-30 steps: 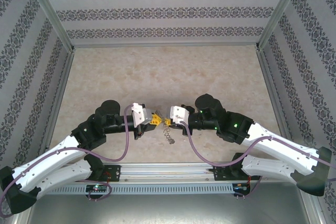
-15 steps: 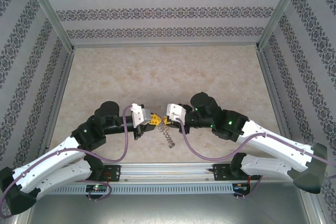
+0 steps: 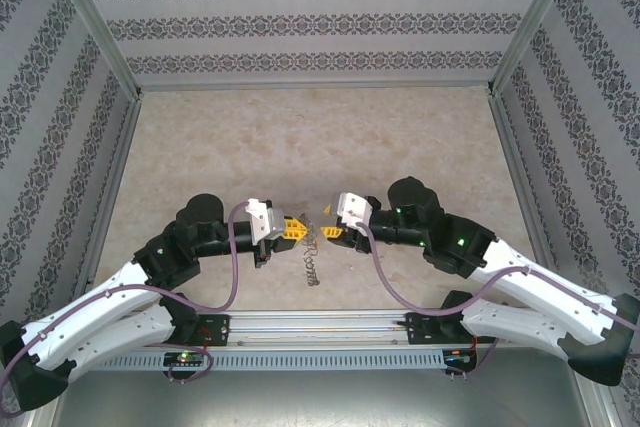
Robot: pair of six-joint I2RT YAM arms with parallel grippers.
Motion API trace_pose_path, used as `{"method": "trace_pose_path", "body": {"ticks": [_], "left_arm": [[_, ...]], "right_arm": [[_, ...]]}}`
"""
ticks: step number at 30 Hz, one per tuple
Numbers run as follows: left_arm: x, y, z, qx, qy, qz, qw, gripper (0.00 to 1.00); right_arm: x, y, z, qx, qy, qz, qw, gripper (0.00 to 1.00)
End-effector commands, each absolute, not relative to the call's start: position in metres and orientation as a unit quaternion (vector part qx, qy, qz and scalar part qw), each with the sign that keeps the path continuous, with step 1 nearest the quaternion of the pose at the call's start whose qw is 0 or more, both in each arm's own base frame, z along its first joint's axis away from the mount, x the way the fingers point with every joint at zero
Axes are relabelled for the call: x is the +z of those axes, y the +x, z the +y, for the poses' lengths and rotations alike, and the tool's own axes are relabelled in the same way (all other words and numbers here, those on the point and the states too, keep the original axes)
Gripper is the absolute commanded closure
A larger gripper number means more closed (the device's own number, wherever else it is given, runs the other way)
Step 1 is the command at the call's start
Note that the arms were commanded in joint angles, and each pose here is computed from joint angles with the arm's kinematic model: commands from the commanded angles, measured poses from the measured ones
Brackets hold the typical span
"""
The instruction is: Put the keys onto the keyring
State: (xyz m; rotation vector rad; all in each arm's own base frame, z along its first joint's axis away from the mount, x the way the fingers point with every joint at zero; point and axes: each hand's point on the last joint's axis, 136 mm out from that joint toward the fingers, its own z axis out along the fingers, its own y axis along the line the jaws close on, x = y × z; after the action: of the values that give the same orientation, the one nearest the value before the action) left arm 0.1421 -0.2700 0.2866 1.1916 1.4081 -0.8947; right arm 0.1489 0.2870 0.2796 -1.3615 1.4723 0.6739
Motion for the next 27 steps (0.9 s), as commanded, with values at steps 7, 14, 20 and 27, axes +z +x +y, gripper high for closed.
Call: {"method": "trace_pose_path", "body": {"ticks": [7,14,20,27], "left_arm": [[0.316,0.137,-0.271,-0.39,0.494,0.544,0.555,1.0],[0.318,0.137,-0.27,-0.391,0.492,0.542,0.558,1.0],[0.318,0.136,-0.27,-0.391,0.493,0.542,0.557,1.0],[0.307,0.143,-0.271,-0.371,0.498,0.571,0.536,1.0]], "right_arm": [[0.284,0.136,0.302,0.346,-0.562,0.58,0.478,0.65],[0.28,0.13,0.309,0.366,-0.571,0.574,0.459,0.69],[0.279,0.132,0.311,0.364,-0.574,0.577,0.453,0.86],[0.278,0.145,0.302,0.317,-0.569,0.594,0.472,1.0]]}}
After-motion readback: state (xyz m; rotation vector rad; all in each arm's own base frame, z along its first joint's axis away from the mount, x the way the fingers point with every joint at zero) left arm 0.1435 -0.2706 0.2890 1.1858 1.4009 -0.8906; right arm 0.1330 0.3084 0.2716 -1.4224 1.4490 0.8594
